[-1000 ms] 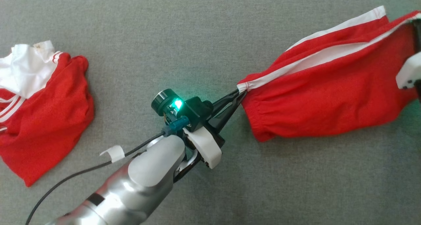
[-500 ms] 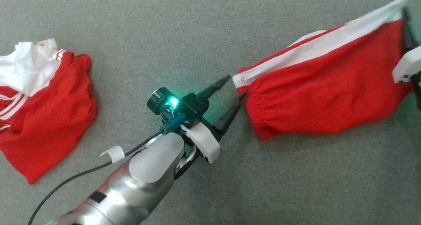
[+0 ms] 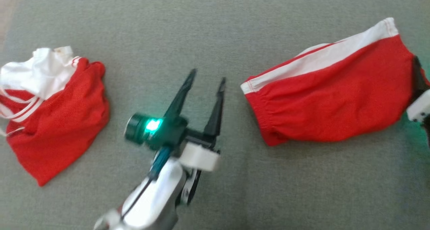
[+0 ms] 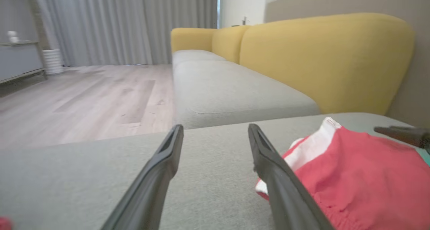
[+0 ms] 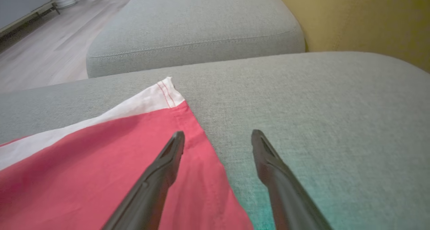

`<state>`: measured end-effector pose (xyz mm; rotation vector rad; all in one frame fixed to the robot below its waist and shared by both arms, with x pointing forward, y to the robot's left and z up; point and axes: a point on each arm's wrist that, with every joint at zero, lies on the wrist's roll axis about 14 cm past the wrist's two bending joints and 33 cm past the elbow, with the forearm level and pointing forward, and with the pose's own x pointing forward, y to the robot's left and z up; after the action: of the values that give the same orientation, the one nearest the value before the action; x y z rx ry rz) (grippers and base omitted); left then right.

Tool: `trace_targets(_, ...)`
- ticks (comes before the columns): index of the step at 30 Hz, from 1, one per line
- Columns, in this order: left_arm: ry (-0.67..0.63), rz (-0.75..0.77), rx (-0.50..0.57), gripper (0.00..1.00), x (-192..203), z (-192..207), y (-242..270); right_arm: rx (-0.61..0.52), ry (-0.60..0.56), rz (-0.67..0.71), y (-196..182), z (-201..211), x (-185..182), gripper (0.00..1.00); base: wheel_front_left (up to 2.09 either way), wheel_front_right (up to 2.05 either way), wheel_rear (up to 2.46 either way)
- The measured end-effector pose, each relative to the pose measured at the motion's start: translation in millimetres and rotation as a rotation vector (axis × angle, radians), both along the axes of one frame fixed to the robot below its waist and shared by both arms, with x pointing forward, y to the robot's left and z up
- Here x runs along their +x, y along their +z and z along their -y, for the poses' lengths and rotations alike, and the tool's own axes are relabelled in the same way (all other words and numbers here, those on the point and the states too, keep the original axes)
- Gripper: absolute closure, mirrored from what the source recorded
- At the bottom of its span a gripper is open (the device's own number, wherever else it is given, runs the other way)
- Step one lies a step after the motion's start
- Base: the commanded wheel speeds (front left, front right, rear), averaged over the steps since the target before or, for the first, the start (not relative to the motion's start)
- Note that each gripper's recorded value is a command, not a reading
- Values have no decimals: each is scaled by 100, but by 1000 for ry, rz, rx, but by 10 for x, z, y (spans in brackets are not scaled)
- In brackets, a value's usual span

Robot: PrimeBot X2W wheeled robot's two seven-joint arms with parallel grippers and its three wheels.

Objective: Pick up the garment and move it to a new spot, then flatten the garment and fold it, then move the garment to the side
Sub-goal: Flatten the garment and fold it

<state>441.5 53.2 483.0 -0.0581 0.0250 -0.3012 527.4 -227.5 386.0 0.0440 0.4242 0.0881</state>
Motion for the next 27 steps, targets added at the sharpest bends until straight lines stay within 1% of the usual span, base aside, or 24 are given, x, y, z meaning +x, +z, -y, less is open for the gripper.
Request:
trace_targets(2, 90, 14, -37, 0, -81, -170, 67, 21, -20, -32, -51, 40, -26, 0, 0, 0, 0)
trace_targets(3, 153, 24, -58, 0, -184, -291, 110, 42, -34, -73, -108, 39, -35, 0, 0, 0, 0)
trace_targets(6, 199, 52, -75, 0, -321, -365, 203, 89, -55, -144, -222, -10, -52, 0, 0, 0, 0)
trace_targets(10, 227, 71, -82, 0, -445, -419, 273, 155, -71, -246, -356, -114, -90, 0, 0, 0, 0)
trace_targets(11, 233, 72, -79, 0, -474, -431, 279, 174, -72, -274, -368, -140, -98, 35, 0, 0, 0)
trace_targets(12, 238, 74, -78, 0, -502, -444, 286, 190, -71, -293, -360, -163, -100, 75, 0, 0, 0)
trace_targets(13, 241, 77, -75, 0, -527, -451, 296, 204, -69, -304, -346, -188, -104, 100, 0, 0, 0)
trace_targets(16, 249, 88, -74, 0, -576, -468, 334, 208, -54, -306, -329, -223, -188, 100, 0, 0, 0)
trace_targets(19, 246, 101, -66, 0, -592, -472, 359, 196, -78, -274, -276, -103, -274, 100, 0, 0, 0)
trace_targets(24, 221, 99, -56, 0, -660, -402, 331, 160, -142, -246, -204, 241, -541, 100, 0, 0, 0)
trace_targets(27, 185, 93, -54, 0, -706, -316, 303, 124, -198, -228, -155, 558, -744, 100, 0, 0, 0)
